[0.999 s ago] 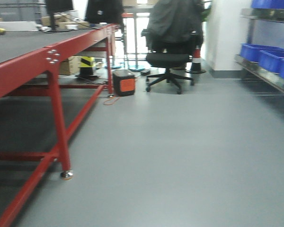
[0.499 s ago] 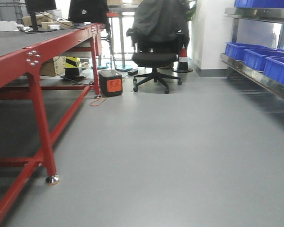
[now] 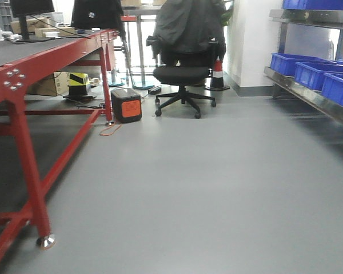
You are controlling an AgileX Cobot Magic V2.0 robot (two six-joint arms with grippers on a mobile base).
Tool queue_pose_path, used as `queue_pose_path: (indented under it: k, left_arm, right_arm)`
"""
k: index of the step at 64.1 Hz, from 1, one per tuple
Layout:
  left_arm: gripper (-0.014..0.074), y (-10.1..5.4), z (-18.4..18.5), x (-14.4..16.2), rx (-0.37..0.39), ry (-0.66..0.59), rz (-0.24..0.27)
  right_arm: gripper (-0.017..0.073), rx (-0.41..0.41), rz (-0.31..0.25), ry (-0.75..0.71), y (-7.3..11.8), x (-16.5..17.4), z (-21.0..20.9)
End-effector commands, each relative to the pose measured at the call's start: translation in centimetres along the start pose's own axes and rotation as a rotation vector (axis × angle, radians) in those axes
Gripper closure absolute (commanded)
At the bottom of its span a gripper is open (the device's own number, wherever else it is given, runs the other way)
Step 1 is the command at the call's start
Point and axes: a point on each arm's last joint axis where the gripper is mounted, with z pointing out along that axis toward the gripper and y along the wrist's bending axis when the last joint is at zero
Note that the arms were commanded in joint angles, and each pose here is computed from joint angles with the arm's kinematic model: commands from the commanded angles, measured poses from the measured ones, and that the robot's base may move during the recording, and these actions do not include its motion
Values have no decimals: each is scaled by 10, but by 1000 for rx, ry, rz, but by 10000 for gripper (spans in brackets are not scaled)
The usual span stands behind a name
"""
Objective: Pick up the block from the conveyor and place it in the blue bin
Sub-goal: 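Drive the base away from the conveyor holding both blocks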
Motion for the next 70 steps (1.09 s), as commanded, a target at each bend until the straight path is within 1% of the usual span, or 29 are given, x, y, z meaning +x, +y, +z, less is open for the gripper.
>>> queue_pose_path:
  k: [1,70]
  left_arm:
    - [704,-1,-1,-2,7,-23,-11]
    - [704,-1,-1,-2,7,-23,-11]
  right_arm:
    - [721,6,-12,-26,0,-3,-2]
    - [721,6,-12,-26,0,-3,-2]
